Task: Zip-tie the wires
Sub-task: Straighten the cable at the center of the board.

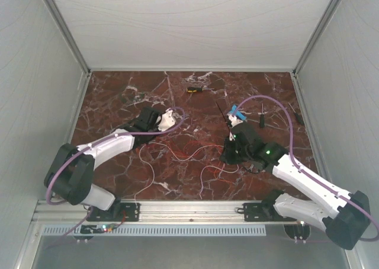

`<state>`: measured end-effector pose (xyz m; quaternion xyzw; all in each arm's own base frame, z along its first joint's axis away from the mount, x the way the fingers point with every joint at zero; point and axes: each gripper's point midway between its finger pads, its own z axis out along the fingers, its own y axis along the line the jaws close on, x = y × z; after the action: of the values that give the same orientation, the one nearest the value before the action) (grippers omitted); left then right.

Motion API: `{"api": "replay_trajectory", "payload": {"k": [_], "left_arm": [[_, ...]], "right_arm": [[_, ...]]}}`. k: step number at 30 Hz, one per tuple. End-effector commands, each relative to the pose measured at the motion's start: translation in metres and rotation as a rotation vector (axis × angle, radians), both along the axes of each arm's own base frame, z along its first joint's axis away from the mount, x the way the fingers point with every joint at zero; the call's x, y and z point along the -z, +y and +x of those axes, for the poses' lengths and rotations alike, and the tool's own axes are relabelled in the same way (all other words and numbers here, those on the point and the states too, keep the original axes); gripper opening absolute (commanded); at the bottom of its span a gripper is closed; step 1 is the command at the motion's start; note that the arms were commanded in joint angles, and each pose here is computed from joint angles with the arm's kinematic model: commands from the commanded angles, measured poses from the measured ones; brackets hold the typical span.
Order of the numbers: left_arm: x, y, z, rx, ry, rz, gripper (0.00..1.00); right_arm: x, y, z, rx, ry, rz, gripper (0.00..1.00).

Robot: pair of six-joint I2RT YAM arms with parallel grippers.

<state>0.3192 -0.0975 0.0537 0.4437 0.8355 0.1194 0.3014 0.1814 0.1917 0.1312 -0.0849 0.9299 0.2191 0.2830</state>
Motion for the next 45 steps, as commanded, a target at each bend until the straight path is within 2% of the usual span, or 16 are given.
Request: {"api": "replay_trajectory", "payload": {"k": [1,13,18,20,27,30,33,35,41,45], "left_arm": [[0.004,-0.01,-0.001,0.007,0.044,-0.009,0.11],[0.017,-0.008,-0.01,-0.006,0.111,0.002,0.31],[0.02,-0.011,-0.014,0.001,0.131,-0.008,0.46],[0.019,-0.011,-0.014,0.001,0.134,-0.01,0.52],[0.011,-0.015,-0.014,-0.001,0.117,-0.049,0.6],[0.003,-0.02,-0.013,0.01,0.097,-0.08,0.74],[-0.008,-0.023,-0.012,0.015,0.072,-0.11,0.78],[-0.013,-0.024,-0.011,0.02,0.054,-0.124,0.86],[-0.028,-0.026,-0.007,0.02,0.001,-0.156,0.91],[-0.05,-0.029,0.0,-0.001,-0.065,-0.232,0.94]], "right_arm": [[0.017,0.002,-0.004,-0.017,0.022,0.01,0.0],[0.041,0.008,-0.01,-0.071,0.064,0.009,0.0],[0.04,0.011,-0.013,-0.09,0.069,0.015,0.0],[0.038,0.012,-0.014,-0.096,0.07,0.017,0.04],[0.034,0.019,-0.019,-0.13,0.084,0.021,0.2],[0.029,0.02,-0.02,-0.131,0.082,0.023,0.23],[0.025,0.02,-0.018,-0.122,0.073,0.026,0.25],[0.022,0.02,-0.017,-0.119,0.073,0.024,0.25],[0.014,0.02,-0.017,-0.114,0.06,0.028,0.27],[0.006,0.019,-0.017,-0.106,0.042,0.04,0.27]]}}
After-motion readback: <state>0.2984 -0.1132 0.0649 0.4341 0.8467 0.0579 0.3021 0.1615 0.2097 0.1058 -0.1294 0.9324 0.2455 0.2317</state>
